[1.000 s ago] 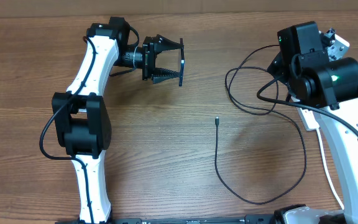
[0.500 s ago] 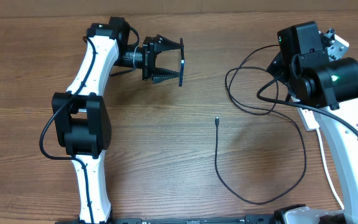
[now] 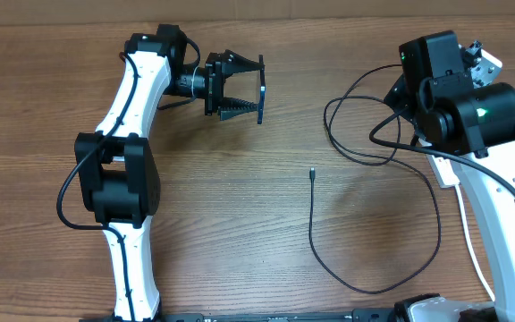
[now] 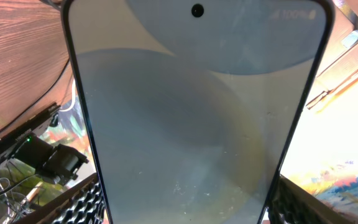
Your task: Plug charger to phone and switch on socket
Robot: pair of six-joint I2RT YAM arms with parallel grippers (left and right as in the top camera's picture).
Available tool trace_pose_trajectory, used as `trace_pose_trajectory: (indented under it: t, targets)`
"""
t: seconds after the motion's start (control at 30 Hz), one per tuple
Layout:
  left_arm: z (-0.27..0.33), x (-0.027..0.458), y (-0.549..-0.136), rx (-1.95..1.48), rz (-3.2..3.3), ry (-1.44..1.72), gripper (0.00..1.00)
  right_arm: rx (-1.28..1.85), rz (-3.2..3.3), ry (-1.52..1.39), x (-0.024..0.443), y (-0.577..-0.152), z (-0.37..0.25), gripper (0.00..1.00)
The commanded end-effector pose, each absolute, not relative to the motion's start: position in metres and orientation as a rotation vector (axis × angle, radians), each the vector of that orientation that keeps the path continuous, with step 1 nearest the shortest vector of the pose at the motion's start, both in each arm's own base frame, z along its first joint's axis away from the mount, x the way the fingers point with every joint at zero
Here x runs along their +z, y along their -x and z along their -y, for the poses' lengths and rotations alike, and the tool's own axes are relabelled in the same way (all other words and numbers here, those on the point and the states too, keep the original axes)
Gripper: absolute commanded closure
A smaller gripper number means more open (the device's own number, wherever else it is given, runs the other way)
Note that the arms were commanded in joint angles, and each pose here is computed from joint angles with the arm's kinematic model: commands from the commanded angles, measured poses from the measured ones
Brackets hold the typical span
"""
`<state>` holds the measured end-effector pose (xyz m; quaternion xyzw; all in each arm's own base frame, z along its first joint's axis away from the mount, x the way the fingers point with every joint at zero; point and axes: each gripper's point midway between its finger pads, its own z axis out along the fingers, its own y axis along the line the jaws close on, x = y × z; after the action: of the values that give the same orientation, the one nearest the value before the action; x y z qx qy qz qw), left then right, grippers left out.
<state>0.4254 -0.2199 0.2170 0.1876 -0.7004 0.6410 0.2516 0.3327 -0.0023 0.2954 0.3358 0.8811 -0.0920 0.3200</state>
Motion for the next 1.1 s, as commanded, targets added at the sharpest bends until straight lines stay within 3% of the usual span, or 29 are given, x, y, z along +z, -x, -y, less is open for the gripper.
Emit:
trace_pose_trajectory:
  t: [0.0, 0.43, 0.63, 0.7, 0.8, 0.87, 1.07]
  targets:
    - [0.218, 0.236, -0.429, 1.816, 1.857, -0.477, 0.28, -0.220, -2.279, -0.897, 0.307, -0.334, 0.004, 0.00]
    - [0.218, 0.236, -0.429, 1.816, 1.857, -0.476, 0.28, -0.206, -2.283, -0.896, 0.306, -0.335, 0.002, 0.00]
    - [0.218, 0.236, -0.429, 1.816, 1.857, -0.476, 0.28, 0.099, -2.452, -0.842, 0.292, -0.333, -0.044, 0.00]
    - [0.218, 0.237, -0.429, 1.817, 1.857, -0.476, 0.28, 0.319, -2.494, -0.668, 0.298, -0.343, -0.078, 0.00]
    - [0.218, 0.236, -0.429, 1.817, 1.858, -0.476, 0.28, 0.666, -2.518, -0.071, 0.316, -0.344, -0.153, 0.00]
    - [0.218, 0.236, -0.429, 1.816, 1.857, -0.477, 0.28, 0.765, -2.480, 0.161, 0.322, -0.339, -0.185, 0.00]
    - [0.218, 0.236, -0.429, 1.816, 1.857, -0.476, 0.28, 0.696, -2.469, 0.301, 0.309, -0.337, -0.233, 0.01]
